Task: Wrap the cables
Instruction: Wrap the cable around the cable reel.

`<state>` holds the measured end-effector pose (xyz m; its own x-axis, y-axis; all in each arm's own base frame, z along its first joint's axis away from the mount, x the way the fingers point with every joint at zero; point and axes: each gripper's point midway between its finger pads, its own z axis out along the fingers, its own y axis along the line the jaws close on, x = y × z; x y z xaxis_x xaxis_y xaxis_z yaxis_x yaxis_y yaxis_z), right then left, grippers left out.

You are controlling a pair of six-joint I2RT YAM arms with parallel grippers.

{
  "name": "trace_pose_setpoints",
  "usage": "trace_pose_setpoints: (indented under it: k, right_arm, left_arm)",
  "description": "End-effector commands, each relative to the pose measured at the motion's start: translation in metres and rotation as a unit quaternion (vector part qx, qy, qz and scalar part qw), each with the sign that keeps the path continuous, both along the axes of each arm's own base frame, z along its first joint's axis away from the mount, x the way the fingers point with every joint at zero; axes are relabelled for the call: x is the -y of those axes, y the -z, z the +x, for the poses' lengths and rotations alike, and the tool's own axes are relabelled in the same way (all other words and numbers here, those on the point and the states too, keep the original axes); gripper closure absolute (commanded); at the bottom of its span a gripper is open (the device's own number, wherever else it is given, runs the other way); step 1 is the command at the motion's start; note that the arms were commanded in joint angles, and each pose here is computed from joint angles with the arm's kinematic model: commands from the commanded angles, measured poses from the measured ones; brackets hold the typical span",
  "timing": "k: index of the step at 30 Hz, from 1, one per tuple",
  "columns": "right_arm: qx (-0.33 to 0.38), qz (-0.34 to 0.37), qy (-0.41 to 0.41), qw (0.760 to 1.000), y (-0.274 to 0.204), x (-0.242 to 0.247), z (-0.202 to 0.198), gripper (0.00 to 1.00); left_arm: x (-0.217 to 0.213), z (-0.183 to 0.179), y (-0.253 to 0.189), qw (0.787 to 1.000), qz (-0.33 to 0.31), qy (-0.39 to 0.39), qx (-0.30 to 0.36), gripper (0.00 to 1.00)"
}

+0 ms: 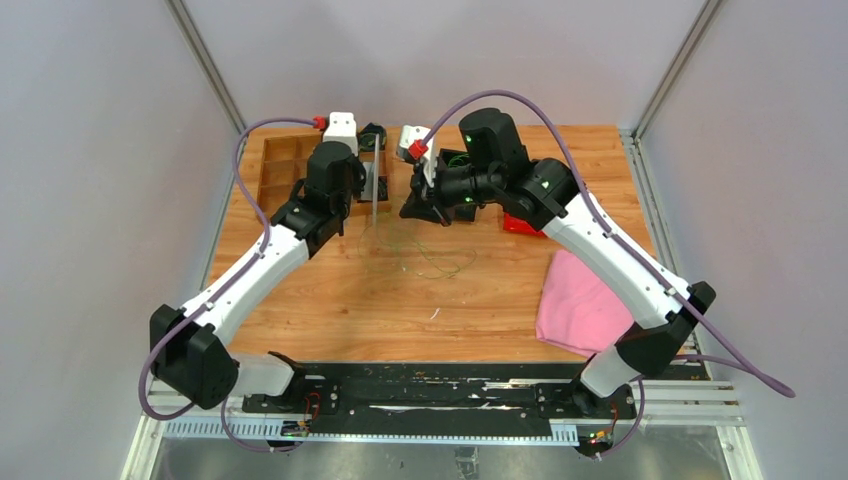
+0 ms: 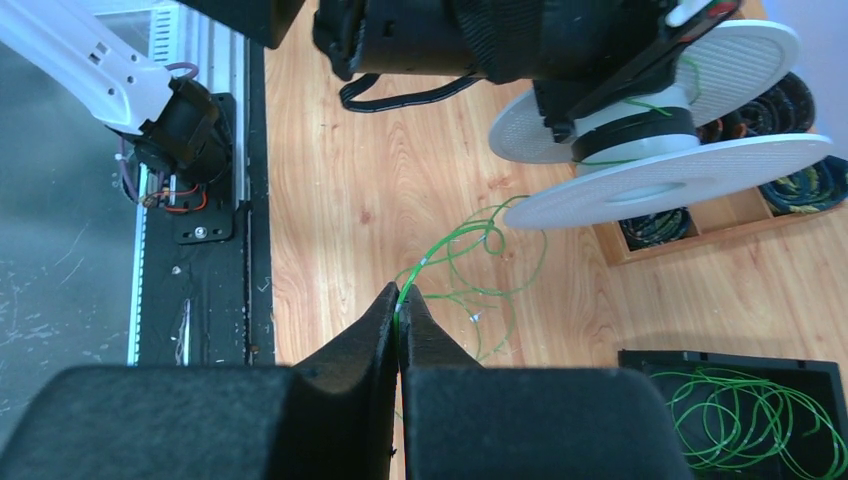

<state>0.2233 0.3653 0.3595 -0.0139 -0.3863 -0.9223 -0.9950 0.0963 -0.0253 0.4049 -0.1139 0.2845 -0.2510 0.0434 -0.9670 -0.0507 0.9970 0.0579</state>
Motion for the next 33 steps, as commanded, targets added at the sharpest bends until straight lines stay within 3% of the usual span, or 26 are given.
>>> trace_pose_setpoints:
  k: [1,16,33]
  right_arm:
    - [0.019,0.018,0.031,0.999,-0.025,0.007,0.013,0.99]
    - [0.060,0.032,0.085,0.994,-0.053,0.034,0.040,0.99]
    - [0.097,0.009,0.145,0.985,-0.046,0.050,0.086,0.99]
  left_arm:
    - [-0.003,-0.001,-0.041,0.997,0.001,-0.003,0.077,1.00]
    - [0.009,-0.010,-0.039,0.991,0.064,0.074,0.095,1.00]
    - [0.031,-0.024,-0.031,0.973,0.117,0.174,0.098,1.00]
